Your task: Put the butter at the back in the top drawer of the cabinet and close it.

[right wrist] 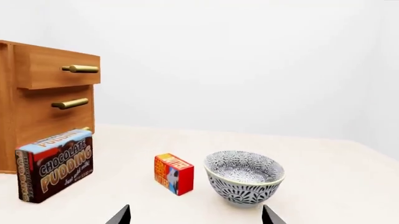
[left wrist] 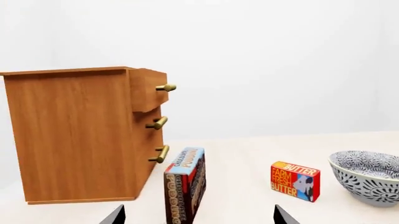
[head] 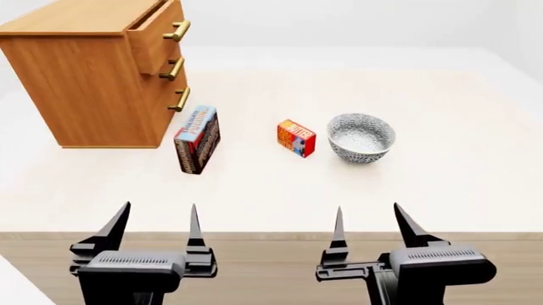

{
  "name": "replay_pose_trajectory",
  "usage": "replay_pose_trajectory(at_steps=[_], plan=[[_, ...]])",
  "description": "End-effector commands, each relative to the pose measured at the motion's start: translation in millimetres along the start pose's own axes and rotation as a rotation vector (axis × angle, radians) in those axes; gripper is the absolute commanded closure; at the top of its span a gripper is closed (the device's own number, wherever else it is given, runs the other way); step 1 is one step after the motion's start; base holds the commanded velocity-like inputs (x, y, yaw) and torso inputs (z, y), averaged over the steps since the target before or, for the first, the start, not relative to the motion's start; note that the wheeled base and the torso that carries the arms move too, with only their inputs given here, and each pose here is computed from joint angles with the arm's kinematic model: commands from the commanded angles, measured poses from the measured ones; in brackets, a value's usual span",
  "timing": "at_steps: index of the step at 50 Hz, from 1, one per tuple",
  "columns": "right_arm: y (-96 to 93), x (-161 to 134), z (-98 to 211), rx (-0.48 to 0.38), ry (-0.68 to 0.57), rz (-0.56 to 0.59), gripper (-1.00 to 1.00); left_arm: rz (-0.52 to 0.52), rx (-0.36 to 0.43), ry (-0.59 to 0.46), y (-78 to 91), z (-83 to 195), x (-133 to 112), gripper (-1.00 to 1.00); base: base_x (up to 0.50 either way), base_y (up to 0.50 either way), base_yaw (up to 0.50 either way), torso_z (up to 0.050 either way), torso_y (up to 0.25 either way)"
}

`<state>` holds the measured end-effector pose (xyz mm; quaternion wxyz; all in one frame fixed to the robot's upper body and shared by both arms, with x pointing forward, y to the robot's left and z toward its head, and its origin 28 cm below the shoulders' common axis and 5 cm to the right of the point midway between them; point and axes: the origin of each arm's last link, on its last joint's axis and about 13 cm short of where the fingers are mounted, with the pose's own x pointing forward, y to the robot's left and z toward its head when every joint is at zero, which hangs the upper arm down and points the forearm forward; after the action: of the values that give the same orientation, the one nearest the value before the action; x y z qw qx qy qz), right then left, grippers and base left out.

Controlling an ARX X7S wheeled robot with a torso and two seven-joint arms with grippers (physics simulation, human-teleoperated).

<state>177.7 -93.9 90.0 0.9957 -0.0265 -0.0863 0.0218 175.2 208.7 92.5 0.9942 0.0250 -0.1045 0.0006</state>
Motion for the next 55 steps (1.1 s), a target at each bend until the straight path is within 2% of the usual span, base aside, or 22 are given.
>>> replay_pose_trajectory(at_steps=[1,13,55], plan=[[1.8,-1.9,1.1,0.011,-0.010,0.012,-1.00,-0.005,-0.005,0.001,-0.4,0.4,-1.4,-1.00,0.00,0.00,0.00,0.000,0.000],[3.7,-2.6,-0.3,0.004,-0.003,0.019,-1.00,-0.004,-0.017,0.002,0.5,-0.6,-2.0,-1.00,0.00,0.00,0.00,0.001,0.000],[6.1,-5.0,2.2,0.004,-0.006,0.032,-1.00,-0.002,-0.008,0.015,-0.2,1.4,-3.8,-1.00,0.00,0.00,0.00,0.050,0.000]])
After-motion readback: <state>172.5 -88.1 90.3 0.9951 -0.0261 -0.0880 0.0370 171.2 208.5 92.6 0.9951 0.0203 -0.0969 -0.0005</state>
